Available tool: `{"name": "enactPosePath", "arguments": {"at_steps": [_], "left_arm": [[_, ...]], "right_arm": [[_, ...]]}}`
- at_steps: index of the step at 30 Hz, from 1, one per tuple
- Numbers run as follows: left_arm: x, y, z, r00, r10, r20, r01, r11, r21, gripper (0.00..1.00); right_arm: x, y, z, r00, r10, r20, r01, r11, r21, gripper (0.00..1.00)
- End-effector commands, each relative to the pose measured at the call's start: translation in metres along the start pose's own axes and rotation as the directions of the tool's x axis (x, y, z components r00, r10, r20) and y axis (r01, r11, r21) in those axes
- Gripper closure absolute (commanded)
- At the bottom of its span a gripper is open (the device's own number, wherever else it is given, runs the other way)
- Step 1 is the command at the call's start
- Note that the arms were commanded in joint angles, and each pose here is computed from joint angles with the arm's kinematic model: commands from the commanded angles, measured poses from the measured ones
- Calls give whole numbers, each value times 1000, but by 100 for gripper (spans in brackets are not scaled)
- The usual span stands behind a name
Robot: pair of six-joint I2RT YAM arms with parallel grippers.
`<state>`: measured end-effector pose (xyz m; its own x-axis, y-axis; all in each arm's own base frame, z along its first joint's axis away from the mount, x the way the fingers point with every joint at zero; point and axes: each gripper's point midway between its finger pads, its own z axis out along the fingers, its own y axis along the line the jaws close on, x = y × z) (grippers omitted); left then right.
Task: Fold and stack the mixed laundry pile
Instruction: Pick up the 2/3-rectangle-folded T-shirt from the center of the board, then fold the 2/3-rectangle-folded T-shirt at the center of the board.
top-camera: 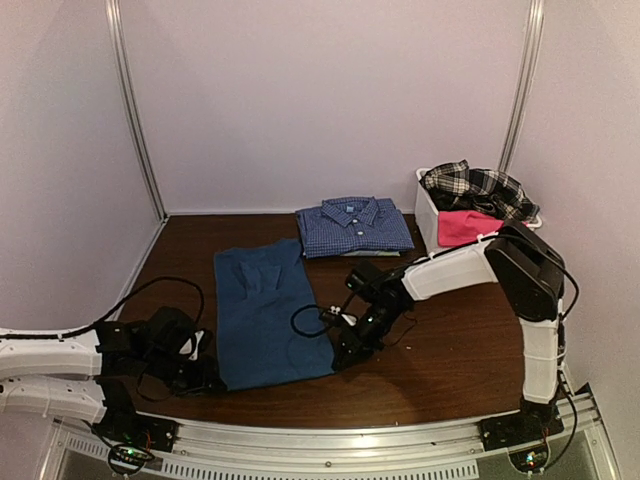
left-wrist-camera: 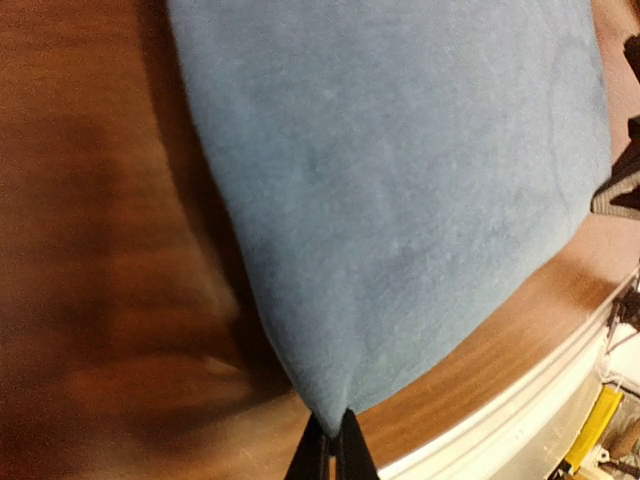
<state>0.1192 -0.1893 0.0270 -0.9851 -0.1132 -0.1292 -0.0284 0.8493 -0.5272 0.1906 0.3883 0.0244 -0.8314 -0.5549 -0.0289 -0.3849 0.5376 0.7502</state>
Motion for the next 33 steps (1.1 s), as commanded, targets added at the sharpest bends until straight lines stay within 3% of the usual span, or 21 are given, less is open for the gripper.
{"name": "enactPosePath", "arguments": {"at_steps": [1,6,9,17,24,33], "left_arm": [[21,-16,-16,999,-35,-20,35,999,16,100],[34,-33,-36,999,-50,-14,51,998,30,100],[17,-41,-55,996,-63,68,62,998,22,100],[-49,-46,-89,966,-58,252,70,997,-40,100],[-135,-44,-108,921,-38,388,84,991,-100,100],[-219,-25,-85,915,0,404,75,983,-170,100]], "right_arm": [[40,12,-11,998,19,-60,-17,999,38,100],[65,32,-25,997,32,-74,-29,999,42,100],[53,39,-40,999,30,-34,-28,998,57,100],[-36,51,-86,991,2,133,-9,999,49,100],[-116,57,-101,976,-38,214,33,999,30,100],[-189,31,-109,949,-19,315,19,1000,3,100]]}}
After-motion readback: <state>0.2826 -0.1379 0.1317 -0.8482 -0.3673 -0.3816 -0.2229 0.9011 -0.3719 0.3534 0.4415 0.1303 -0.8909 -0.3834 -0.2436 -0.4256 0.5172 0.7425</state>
